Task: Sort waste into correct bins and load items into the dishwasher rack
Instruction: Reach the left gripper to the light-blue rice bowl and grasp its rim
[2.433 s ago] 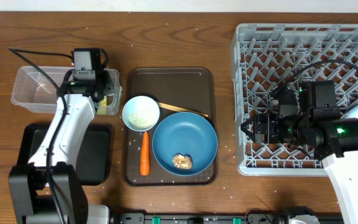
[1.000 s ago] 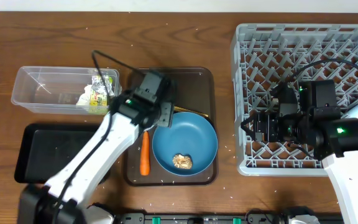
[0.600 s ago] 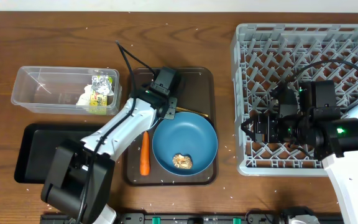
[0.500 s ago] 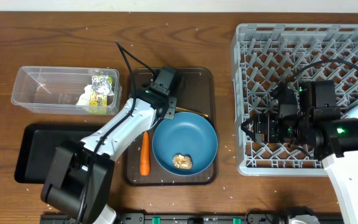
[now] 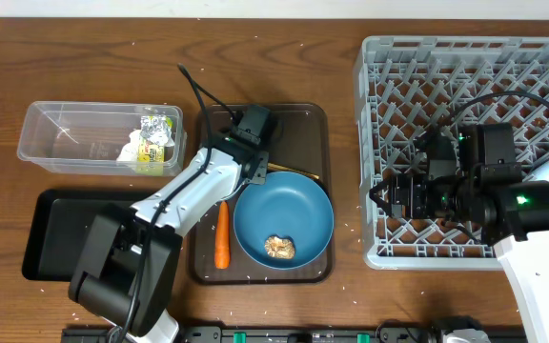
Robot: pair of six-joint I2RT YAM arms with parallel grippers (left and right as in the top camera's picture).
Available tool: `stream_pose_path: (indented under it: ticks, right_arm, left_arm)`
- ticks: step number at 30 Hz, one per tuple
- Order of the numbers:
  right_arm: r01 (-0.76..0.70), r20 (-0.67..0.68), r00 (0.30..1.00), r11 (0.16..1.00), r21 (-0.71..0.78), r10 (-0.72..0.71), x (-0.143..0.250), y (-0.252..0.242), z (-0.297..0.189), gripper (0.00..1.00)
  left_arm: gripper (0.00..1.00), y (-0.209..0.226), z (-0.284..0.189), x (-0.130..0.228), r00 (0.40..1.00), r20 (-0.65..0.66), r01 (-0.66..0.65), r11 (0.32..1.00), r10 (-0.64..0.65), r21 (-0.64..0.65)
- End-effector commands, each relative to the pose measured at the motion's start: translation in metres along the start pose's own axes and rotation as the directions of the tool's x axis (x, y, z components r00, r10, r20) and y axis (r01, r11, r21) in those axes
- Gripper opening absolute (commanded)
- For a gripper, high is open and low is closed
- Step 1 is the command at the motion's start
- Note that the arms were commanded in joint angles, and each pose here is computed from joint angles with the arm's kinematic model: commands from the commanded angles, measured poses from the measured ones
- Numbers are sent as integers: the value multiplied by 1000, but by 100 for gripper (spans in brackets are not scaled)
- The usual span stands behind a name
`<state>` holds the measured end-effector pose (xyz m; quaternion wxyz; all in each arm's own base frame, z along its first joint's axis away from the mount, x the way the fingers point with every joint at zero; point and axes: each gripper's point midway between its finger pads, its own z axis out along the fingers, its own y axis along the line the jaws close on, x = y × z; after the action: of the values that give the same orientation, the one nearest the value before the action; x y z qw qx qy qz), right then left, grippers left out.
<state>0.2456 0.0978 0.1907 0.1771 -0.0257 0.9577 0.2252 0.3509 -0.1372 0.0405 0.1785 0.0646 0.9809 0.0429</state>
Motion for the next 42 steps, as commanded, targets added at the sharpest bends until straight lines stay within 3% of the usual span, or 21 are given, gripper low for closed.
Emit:
stream_pose_path:
  ticks: [1, 13, 24, 35, 40, 42]
  right_arm:
    - [18, 5, 1000, 1000, -12, -18, -2, 6, -2, 82]
    - [21, 11, 1000, 1000, -12, -21, -3, 6, -2, 84]
    - [14, -5, 1000, 1000, -10, -14, 1, 6, -2, 84]
    - [13, -7, 1000, 1000, -10, -13, 1, 6, -2, 84]
    - [13, -7, 1000, 1000, -10, -13, 1, 6, -2, 84]
    - [13, -7, 1000, 1000, -10, -13, 1, 6, -2, 84]
  left_arm:
    - [44, 5, 1, 2, 1000, -9, 11, 1000, -12, -19]
    - [43, 11, -17, -1, 1000, 13, 21, 1000, -20, -16]
    - [43, 5, 9, -1, 1000, -7, 28, 1000, -28, -11]
    - [29, 5, 15, 3, 999, -24, 34, 999, -35, -18]
    - [27, 4, 32, 11, 998, -61, 24, 999, -26, -33]
    - [19, 3, 36, 13, 997, -67, 23, 999, -25, -35]
